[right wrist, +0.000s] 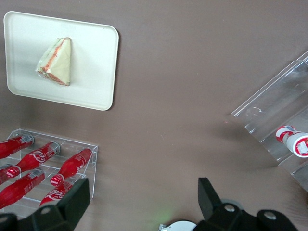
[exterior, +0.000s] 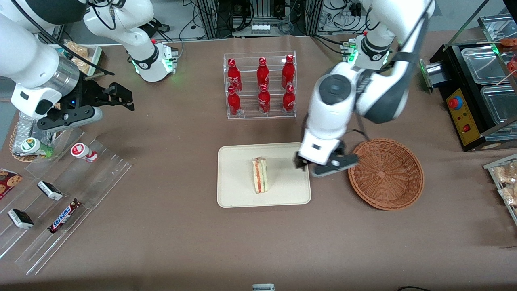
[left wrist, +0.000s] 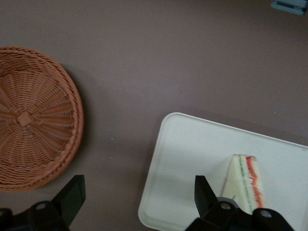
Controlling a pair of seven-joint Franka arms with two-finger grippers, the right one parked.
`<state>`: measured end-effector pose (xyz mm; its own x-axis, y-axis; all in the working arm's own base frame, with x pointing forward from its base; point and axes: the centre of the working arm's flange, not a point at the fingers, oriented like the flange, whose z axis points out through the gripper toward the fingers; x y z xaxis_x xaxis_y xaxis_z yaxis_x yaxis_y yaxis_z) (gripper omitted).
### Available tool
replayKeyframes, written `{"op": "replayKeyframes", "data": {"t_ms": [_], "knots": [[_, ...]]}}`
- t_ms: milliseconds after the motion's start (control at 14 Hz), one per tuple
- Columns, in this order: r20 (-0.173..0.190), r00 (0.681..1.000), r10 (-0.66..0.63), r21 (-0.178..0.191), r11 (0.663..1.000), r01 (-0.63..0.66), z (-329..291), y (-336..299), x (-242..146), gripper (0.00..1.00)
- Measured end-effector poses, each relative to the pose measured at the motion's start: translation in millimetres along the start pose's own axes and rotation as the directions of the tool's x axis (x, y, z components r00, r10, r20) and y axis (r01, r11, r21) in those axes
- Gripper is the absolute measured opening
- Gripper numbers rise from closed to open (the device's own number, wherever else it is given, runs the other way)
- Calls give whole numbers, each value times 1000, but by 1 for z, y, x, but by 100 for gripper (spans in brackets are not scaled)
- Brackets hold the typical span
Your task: Place sandwich from basket to tray
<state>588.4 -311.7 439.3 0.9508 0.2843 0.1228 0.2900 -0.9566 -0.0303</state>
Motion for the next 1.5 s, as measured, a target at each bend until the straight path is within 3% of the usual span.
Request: {"op": "replayKeyframes", "data": {"t_ms": [286,571,786,1143,1500], "knots": [[121,989,88,24,995,-92,-17,-90,44,100],[176,971,161,31,985,-168,-57,-159,59,100],[186,956,226,19,972,-234,-93,-201,60,100],[161,926,340,-23,940,-341,-158,-289,57,100],[173,912,373,-45,928,-371,-157,-335,65,100]]}}
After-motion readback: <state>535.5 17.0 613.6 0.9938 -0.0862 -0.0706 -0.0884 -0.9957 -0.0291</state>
